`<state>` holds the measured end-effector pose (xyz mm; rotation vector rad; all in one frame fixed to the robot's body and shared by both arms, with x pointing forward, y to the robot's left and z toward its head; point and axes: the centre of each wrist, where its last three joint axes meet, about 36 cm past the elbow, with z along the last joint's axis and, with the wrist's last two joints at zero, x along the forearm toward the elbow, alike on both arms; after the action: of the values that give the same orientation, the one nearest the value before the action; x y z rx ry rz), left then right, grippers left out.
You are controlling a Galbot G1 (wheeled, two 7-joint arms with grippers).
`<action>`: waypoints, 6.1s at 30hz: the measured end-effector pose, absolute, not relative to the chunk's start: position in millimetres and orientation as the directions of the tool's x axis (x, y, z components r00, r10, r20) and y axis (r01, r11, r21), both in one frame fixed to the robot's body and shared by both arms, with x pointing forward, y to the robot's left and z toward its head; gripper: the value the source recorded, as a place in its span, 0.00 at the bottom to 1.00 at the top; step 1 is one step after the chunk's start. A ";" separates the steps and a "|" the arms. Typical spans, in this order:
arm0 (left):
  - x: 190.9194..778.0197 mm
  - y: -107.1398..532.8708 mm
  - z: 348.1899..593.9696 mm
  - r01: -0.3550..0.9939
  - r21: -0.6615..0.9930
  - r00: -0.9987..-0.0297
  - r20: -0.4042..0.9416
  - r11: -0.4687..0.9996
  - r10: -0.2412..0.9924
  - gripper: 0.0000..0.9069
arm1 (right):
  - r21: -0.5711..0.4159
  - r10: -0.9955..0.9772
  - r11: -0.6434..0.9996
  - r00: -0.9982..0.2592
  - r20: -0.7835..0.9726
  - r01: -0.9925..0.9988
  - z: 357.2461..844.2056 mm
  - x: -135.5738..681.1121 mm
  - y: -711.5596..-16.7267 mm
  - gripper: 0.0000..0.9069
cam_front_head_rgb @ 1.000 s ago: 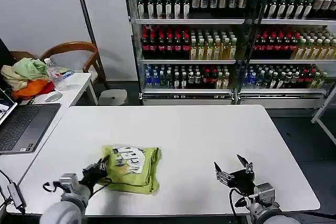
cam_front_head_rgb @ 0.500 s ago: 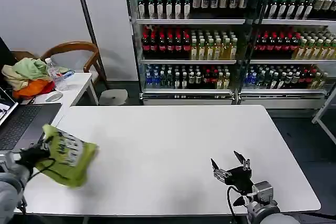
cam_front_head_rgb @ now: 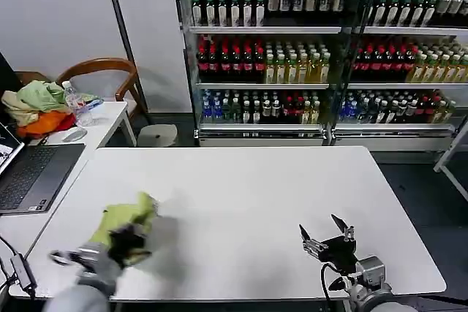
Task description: Fold and organize the clothes.
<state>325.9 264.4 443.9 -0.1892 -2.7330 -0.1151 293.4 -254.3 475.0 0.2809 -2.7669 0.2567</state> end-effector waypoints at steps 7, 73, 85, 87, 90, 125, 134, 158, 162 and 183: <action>328.6 192.1 418.3 0.230 0.021 -0.903 0.376 0.973 0.206 0.06 | -0.157 -0.152 0.963 -0.923 0.353 -0.219 476.9 296.4 -257.8 1.00; 397.5 376.0 419.2 -0.021 0.249 -0.998 0.056 0.968 -0.036 1.00 | 0.395 -0.526 0.845 -0.694 0.491 -0.362 399.5 367.3 -113.0 0.00; 397.3 378.1 416.4 -0.035 0.247 -0.997 0.065 0.968 -0.052 1.00 | 0.391 -0.517 0.851 -0.692 0.504 -0.351 393.9 378.5 -114.7 0.00; 397.6 377.6 416.3 -0.035 0.246 -0.996 0.066 0.969 -0.052 1.00 | 0.380 -0.510 0.856 -0.696 0.505 -0.351 393.6 382.6 -117.3 0.00; 397.5 377.1 416.3 -0.034 0.246 -0.996 0.067 0.969 -0.052 1.00 | 0.354 -0.491 0.868 -0.710 0.504 -0.349 393.9 391.2 -123.8 0.00; 393.3 369.3 411.9 -0.015 0.231 -0.996 0.084 0.973 -0.036 1.00 | 0.200 -0.273 0.959 -0.838 0.472 -0.200 390.8 425.4 -205.6 0.00; 394.3 365.8 412.4 -0.012 0.225 -0.996 0.081 0.974 -0.032 1.00 | 0.170 -0.267 0.963 -0.840 0.472 -0.211 388.6 425.8 -211.8 1.00; 401.0 346.8 426.4 0.068 0.208 -0.998 0.026 0.976 0.064 1.00 | -0.148 -0.079 0.984 -0.987 0.140 -0.100 442.5 428.8 -271.4 1.00; 402.2 342.5 428.3 0.084 0.198 -0.996 0.006 0.977 0.084 1.00 | -0.177 -0.052 0.982 -0.994 0.093 -0.068 447.0 435.0 -286.1 1.00; 405.1 345.7 425.0 0.109 0.250 -0.991 -0.042 0.962 0.123 1.00 | -0.226 -0.030 0.973 -0.999 0.025 -0.035 440.9 446.1 -317.9 1.00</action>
<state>405.1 345.7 425.0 -0.1877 -3.1683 -0.3983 446.1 -317.9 440.9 0.0509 -3.0997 0.3557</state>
